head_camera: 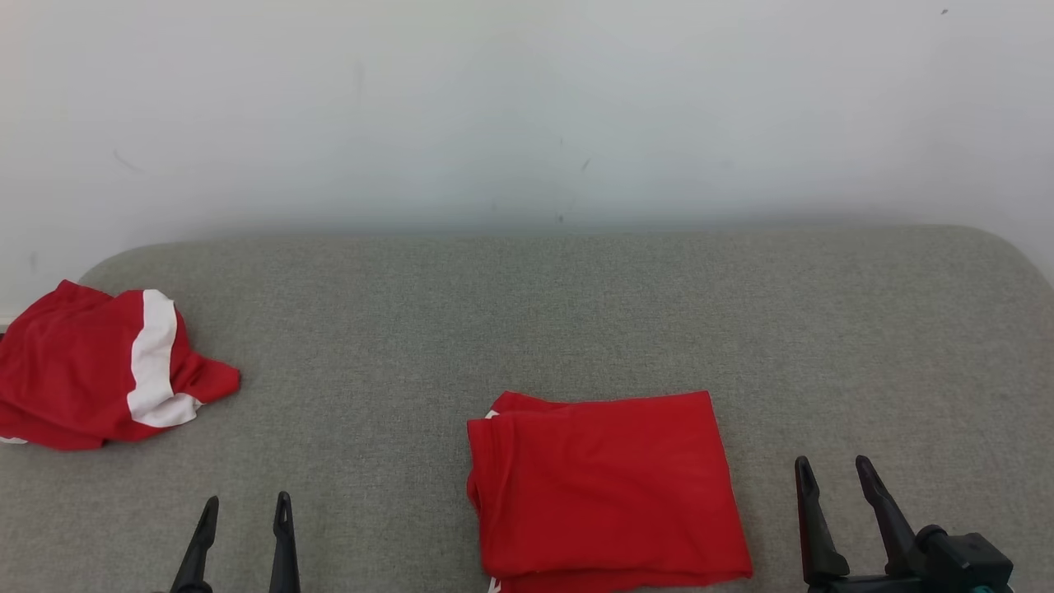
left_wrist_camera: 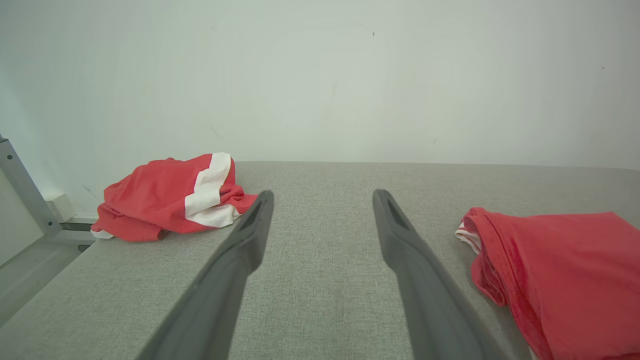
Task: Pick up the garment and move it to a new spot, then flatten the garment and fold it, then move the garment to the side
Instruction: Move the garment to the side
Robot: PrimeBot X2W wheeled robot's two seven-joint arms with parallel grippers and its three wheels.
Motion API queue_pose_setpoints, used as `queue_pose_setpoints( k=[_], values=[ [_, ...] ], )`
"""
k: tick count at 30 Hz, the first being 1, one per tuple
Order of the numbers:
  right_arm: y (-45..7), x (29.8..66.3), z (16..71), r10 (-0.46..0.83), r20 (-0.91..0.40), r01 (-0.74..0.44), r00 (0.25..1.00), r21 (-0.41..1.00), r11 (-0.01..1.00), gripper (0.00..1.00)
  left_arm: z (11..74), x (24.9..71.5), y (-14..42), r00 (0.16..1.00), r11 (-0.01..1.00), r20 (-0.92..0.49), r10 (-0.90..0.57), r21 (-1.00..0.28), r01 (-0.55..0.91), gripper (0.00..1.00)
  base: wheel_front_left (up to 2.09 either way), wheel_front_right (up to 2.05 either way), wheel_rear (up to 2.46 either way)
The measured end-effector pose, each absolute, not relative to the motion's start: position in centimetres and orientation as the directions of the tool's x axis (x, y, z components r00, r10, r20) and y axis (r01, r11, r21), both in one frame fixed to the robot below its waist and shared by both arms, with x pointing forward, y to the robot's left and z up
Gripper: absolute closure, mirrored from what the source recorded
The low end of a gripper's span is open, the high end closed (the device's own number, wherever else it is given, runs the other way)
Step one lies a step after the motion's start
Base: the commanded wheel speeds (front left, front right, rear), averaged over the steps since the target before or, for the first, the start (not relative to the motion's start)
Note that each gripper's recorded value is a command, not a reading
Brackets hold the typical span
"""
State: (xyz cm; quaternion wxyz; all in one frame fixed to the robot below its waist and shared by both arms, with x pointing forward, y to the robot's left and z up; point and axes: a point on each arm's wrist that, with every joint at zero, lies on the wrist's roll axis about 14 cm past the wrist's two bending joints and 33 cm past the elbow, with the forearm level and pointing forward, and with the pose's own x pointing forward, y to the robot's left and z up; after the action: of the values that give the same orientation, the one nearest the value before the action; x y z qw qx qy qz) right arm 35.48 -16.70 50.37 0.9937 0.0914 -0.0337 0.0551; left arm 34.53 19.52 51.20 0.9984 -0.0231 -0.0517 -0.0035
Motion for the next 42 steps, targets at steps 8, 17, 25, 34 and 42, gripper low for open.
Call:
queue_pose_setpoints(
  k=[8,17,25,34,42],
  values=[
    [-16.55,35.43,49.86,0.106,0.057,-0.114,0.993,0.183,0.976,0.00,51.14,34.51,19.63,0.995,0.999,0.101,-0.004,-0.039,0.008,0.00,0.00,0.00,0.00],
    [-16.38,35.44,49.58,0.111,0.040,-0.116,0.993,0.178,0.977,0.00,51.09,34.45,19.82,0.995,0.999,0.099,-0.003,-0.035,0.006,0.00,0.00,0.00,0.00],
    [-16.26,35.46,49.65,0.114,0.033,-0.118,0.993,0.174,0.978,0.00,50.76,34.38,19.78,0.996,0.999,0.089,-0.007,-0.049,0.012,0.00,0.00,0.00,0.00],
    [-16.10,35.41,49.83,0.117,0.032,-0.121,0.993,0.173,0.978,0.00,50.63,34.29,19.64,0.996,0.997,0.086,-0.017,-0.069,0.023,0.00,0.00,0.00,0.00],
    [-15.98,35.37,49.67,0.120,0.024,-0.122,0.993,0.174,0.977,0.00,50.53,34.27,19.65,0.996,0.997,0.083,-0.018,-0.075,0.024,0.00,0.00,0.00,0.00]
  ],
)
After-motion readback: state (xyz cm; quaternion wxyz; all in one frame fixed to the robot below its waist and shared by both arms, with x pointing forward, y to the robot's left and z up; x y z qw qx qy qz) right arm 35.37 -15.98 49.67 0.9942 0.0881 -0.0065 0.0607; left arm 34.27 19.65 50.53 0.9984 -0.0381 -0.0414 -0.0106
